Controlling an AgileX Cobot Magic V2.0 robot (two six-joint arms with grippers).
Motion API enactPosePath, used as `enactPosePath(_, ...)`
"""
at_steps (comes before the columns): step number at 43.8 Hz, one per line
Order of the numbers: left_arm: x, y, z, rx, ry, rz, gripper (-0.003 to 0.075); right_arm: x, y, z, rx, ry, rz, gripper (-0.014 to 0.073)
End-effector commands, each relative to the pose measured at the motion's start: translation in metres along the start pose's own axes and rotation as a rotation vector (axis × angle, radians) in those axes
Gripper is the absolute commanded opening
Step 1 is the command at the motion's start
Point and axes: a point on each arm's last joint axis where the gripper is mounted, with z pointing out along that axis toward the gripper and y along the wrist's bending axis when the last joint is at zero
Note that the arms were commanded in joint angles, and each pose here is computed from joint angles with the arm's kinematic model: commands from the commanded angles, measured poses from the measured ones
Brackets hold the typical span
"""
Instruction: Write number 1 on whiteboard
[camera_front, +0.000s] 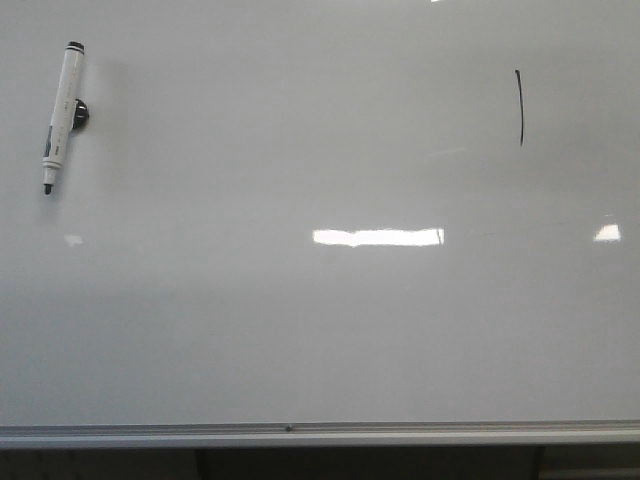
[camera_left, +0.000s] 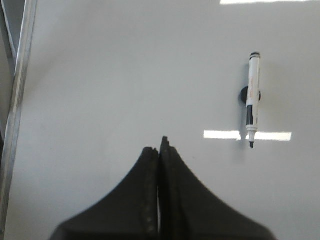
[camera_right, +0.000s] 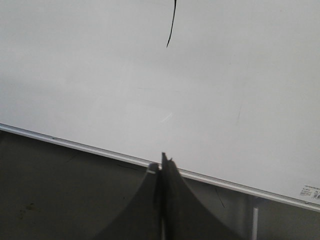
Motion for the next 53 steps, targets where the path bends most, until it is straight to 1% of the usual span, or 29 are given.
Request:
enactPosePath(1, -0.0044, -0.0011, -0.0011, 0.021, -0.115, 0.0, -0.002, -0.0117, -0.0004, -0.0056, 0.008, -0.092, 0.001, -0.0069)
enactPosePath(8, -0.0022, -0.0029, -0.0009, 0.053, -0.091, 0.003, -0.002, -0.0117, -0.0004, -0.0056, 0.008, -0.092, 0.001, -0.0069)
enactPosePath(45, -0.0013, -0.003, -0.0008, 0.054, -0.081, 0.003, -0.002, -0.0117, -0.0004, -0.0056, 0.008, -0.092, 0.001, -0.0069)
enactPosePath(53, -0.0013, -0.0042, -0.0009, 0.076, -0.081, 0.001, -0.002, -0.0117, -0.0004, -0.0056, 0.008, -0.092, 0.001, -0.0069)
